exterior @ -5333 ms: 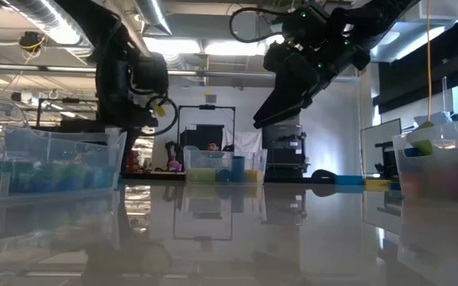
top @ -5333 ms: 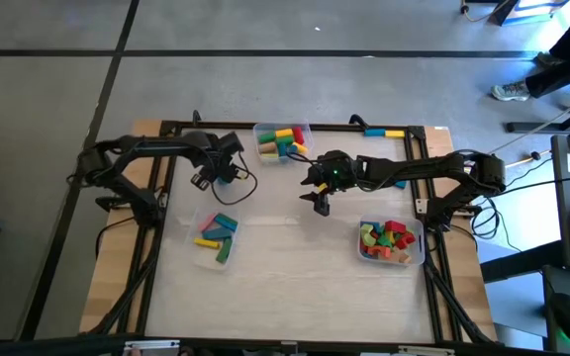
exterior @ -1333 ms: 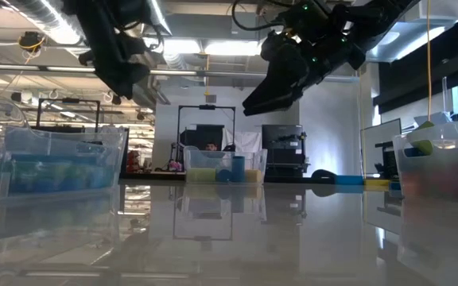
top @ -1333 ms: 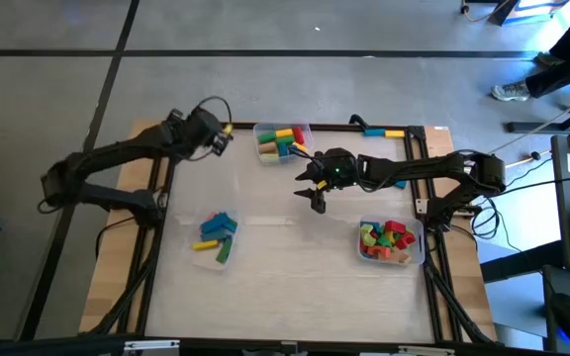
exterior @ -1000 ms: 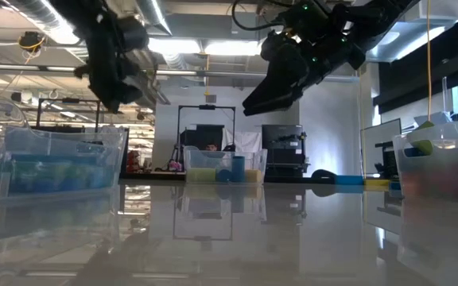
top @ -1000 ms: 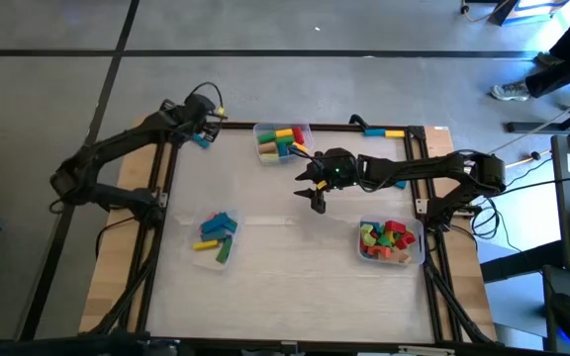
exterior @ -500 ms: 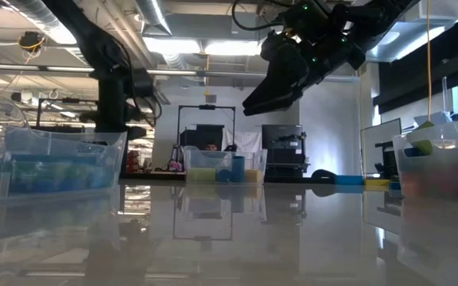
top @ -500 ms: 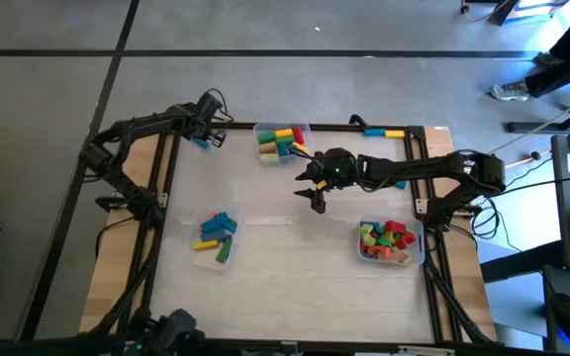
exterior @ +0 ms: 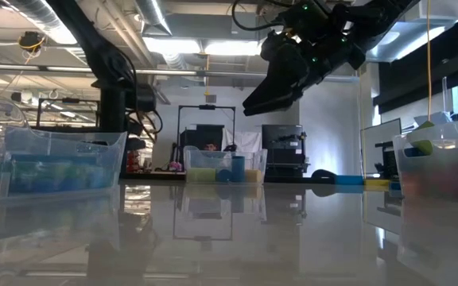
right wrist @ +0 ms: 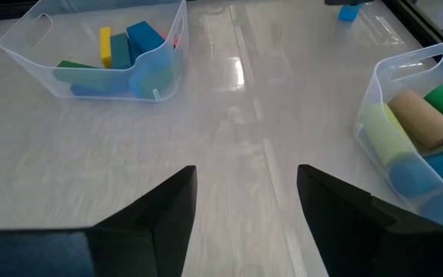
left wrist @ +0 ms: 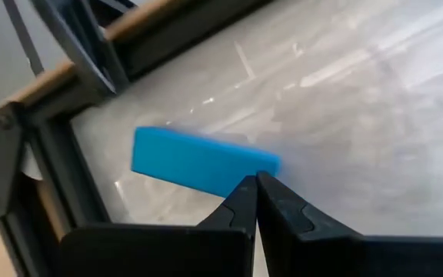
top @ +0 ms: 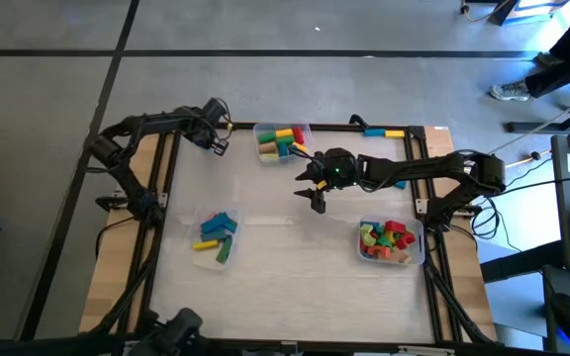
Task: Sort blocks by size
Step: Put the blue rectangular block into the bottom left transparent bin
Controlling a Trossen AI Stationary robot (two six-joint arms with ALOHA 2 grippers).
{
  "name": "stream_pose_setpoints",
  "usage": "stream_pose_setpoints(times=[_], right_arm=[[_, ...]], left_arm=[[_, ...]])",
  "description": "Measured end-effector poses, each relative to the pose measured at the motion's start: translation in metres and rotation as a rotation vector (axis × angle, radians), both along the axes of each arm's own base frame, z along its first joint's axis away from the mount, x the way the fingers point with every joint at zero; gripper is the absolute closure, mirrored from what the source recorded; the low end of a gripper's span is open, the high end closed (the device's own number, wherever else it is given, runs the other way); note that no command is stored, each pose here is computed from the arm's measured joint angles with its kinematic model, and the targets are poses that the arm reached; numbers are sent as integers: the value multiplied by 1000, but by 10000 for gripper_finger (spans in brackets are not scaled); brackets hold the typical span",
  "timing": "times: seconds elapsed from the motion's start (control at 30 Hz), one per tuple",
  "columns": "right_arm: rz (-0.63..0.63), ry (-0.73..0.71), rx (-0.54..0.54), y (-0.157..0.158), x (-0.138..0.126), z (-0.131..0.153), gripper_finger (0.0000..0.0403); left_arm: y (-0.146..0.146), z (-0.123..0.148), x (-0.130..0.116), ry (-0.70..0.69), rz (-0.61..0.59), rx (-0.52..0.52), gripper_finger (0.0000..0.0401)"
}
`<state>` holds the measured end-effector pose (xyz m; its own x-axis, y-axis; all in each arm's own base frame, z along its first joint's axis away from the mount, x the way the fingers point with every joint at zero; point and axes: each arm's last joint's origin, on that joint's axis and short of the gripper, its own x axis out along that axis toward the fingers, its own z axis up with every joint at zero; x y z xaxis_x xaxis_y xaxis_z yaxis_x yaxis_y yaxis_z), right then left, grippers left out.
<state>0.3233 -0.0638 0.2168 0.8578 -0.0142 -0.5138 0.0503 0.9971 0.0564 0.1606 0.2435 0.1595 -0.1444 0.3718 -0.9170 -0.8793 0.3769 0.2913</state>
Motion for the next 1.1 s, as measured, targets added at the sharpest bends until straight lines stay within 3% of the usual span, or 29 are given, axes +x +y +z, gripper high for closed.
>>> stream_pose_setpoints(times=[0.27, 0.57, 0.9, 1.1], right_arm=[[-1, 11, 3, 0, -1, -1, 178], [0, 25, 5, 0, -1, -2, 178], [0, 25, 5, 0, -1, -2, 178], [0, 26, 5, 0, -1, -2, 178]], left_arm=[[-3, -9, 8, 26, -36, -34, 398], [-30, -11, 39, 35, -193, -54, 397], [-90, -12, 84, 63, -459, -93, 397], [-133, -12, 102, 143, -734, -117, 397]])
